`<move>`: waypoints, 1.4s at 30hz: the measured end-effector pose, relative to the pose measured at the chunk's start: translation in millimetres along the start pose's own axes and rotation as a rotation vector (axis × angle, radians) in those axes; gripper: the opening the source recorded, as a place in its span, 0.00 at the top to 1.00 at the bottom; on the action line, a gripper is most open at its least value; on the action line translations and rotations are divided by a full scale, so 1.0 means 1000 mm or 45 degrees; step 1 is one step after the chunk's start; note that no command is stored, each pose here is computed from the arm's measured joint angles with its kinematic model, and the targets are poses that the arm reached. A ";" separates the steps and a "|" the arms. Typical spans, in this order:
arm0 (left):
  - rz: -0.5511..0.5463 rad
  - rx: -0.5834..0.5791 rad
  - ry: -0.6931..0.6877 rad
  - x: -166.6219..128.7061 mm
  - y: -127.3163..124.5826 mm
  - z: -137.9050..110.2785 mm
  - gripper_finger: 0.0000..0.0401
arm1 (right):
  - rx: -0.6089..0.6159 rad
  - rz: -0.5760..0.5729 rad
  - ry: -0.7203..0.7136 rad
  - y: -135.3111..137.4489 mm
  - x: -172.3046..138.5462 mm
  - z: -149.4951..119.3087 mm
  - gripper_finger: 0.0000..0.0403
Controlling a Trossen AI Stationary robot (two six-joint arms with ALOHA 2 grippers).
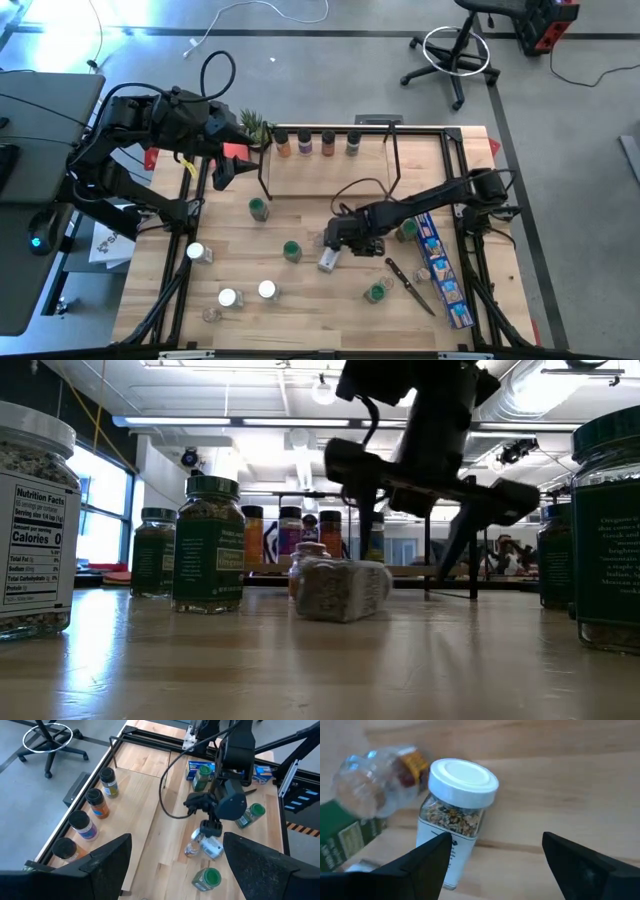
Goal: Shelf spices
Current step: Put the white seasoning bottle on the shelf aligned with the black seasoning bottle
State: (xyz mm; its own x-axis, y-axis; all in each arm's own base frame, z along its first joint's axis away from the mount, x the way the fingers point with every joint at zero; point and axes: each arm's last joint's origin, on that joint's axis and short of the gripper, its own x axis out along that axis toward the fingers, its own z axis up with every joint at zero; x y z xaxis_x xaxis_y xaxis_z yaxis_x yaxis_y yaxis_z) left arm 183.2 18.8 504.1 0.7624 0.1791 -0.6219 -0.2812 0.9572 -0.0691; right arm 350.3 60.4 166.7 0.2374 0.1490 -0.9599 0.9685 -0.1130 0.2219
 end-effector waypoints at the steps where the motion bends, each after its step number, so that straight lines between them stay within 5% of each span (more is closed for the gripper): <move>1: 0.000 0.000 0.000 0.000 0.000 0.000 0.23 | 0.005 -0.040 -0.014 -0.004 -0.005 0.001 0.24; 4: 0.000 0.000 0.000 0.000 0.000 0.000 0.23 | 0.014 -0.119 -0.048 -0.014 -0.018 0.004 0.24; 13: -0.002 0.007 -0.010 0.000 0.000 0.001 0.23 | -0.016 -0.028 -0.065 -0.010 -0.024 0.011 0.24; 23: -0.035 0.066 0.003 0.003 -0.001 0.001 0.23 | -0.948 0.157 -0.028 -0.009 -0.089 0.000 0.24; 27: -0.029 0.040 0.046 0.016 -0.004 0.005 0.23 | -1.024 0.122 -0.260 -0.018 -0.145 -0.009 0.24; 34: -0.064 0.055 0.134 0.083 -0.031 0.020 0.23 | -0.965 0.335 -0.700 -0.038 -0.247 -0.012 0.24; 42: -0.076 -0.037 0.208 0.200 -0.076 0.025 0.23 | -1.101 0.499 -0.778 -0.075 -0.307 -0.014 0.24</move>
State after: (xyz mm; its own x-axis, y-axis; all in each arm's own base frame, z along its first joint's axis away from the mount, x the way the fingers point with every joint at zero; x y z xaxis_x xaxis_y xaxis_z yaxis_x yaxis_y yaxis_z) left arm 371.4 -12.9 404.2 0.6741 0.0809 -0.7342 -0.2569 0.9576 -0.1303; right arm 205.6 37.0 446.9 0.6896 -0.2795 -0.6680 0.6186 0.7069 0.3428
